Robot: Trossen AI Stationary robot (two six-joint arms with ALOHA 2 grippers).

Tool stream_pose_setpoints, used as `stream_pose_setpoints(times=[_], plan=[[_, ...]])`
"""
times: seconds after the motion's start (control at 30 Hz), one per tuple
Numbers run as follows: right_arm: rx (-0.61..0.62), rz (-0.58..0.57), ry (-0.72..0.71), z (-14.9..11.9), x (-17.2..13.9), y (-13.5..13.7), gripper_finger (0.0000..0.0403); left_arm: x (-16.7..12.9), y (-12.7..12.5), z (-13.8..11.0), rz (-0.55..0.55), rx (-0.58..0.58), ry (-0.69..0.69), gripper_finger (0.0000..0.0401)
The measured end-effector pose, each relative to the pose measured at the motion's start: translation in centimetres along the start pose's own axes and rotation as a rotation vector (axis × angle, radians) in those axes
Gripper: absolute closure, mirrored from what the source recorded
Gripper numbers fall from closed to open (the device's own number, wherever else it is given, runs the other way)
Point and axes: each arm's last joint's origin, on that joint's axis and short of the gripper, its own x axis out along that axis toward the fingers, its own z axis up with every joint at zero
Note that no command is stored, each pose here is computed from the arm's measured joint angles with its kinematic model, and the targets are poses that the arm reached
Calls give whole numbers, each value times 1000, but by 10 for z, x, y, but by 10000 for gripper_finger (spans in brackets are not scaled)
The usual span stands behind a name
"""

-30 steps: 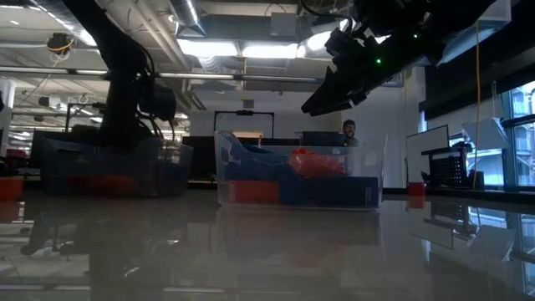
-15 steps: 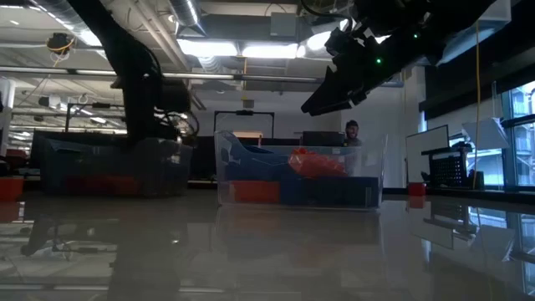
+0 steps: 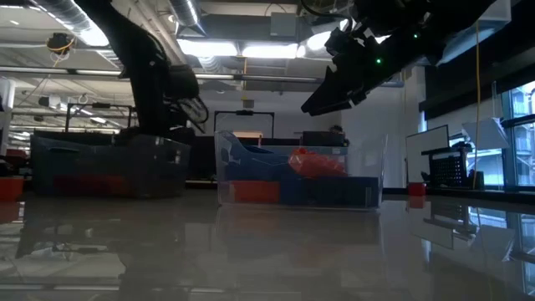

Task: Sort blocks by size
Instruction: Put the big orange game piece into the transparent bin

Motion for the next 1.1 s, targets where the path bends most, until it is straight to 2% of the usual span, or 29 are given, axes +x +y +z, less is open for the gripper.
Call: stream_pose_setpoints(times=[0.1, 0.23, 0.53, 0.83, 0.93, 1.1], plan=[[0, 0, 0, 0, 0, 0, 72, 4, 6, -3, 19, -108, 18, 160], [0, 0, 0, 0, 0, 0, 72, 11, 9, -9, 7, -158, 21, 160], [0, 3, 1, 0, 0, 0, 72, 19, 10, -10, -43, -190, -38, 160], [0, 2, 1, 0, 0, 0, 72, 43, 11, -12, -16, -142, 23, 161], [0, 2, 0, 0, 0, 0, 72, 44, 10, -11, -12, -129, 23, 184], [0, -2, -1, 0, 0, 0, 72, 41, 9, -11, -25, -83, 13, 256]])
